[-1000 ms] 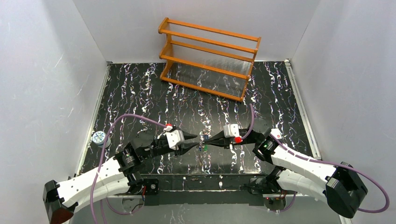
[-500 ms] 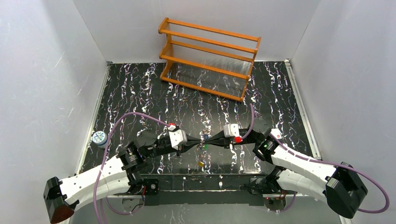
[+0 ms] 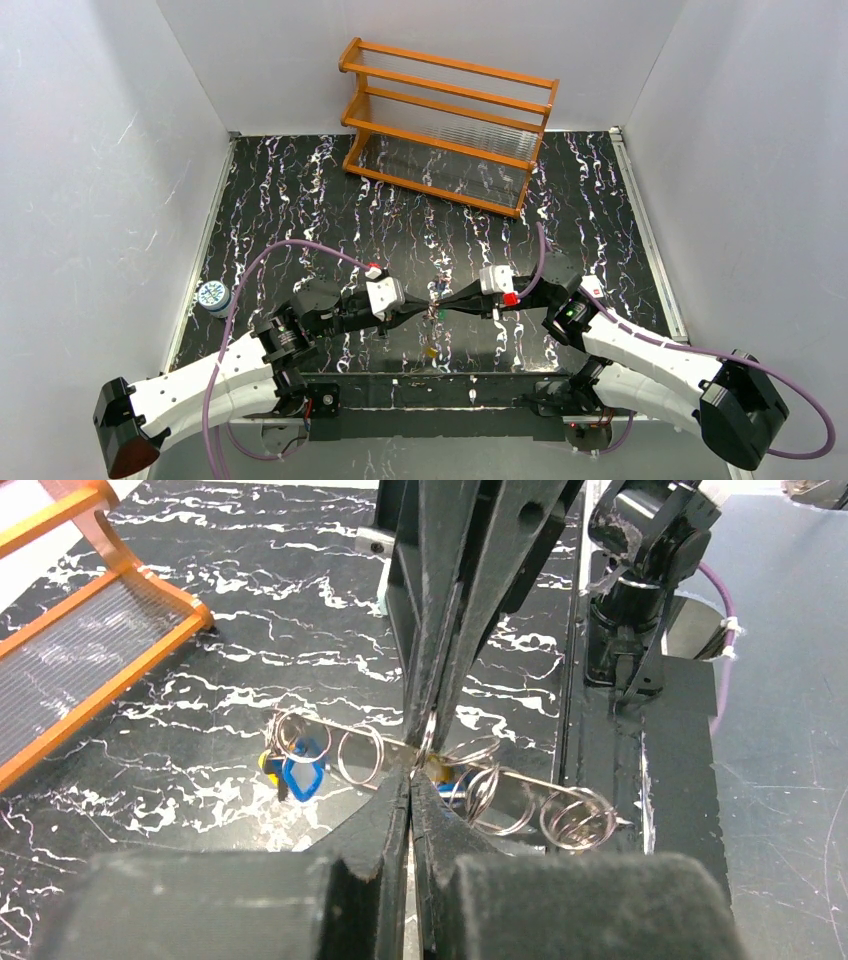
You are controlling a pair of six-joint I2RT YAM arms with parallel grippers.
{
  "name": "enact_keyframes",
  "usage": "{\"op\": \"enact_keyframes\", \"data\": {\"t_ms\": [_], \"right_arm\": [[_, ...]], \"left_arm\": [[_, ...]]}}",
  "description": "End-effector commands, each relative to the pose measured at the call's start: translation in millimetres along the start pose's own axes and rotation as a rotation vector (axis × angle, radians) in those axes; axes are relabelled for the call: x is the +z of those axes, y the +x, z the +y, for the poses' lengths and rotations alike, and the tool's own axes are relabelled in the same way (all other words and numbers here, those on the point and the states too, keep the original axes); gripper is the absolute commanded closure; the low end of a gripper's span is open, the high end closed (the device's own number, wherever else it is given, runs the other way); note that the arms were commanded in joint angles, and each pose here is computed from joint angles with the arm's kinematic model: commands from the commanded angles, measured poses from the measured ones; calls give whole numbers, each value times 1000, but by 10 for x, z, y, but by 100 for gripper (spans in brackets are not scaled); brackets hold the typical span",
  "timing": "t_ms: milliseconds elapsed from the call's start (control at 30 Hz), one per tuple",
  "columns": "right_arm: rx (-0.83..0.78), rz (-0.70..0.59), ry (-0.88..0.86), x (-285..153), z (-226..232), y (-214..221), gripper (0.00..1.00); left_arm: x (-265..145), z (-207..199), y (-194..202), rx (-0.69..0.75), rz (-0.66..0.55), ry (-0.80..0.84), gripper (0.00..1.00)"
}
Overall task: Put the keys on the keyring
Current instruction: Adjust the key on the keyring.
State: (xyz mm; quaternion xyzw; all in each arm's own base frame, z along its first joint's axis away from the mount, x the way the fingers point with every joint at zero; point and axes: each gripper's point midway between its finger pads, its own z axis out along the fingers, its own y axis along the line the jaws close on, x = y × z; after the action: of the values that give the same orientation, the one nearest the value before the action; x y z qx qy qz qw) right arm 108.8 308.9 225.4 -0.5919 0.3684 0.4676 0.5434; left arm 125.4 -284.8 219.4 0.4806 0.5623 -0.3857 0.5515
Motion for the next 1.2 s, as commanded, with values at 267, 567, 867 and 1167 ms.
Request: {"op": "enact_keyframes", "data": {"t_ms": [267,567,867,1167], "right_arm": [[-103,-106,5,27,-88,-430,99],[-101,-107,2,27,-80,-420,99],[-100,-109,-12,35,-63,-422,99],[-70,-89,-41,57,-26,-327,99]], "left_arm": [[-11,20,252,-24,72,-24,100],[-134,119,-92,10,-38,-91,69],[-208,185,-368,45,-120,-130,70],[-49,200,-443,56,-82,-95,71]]}}
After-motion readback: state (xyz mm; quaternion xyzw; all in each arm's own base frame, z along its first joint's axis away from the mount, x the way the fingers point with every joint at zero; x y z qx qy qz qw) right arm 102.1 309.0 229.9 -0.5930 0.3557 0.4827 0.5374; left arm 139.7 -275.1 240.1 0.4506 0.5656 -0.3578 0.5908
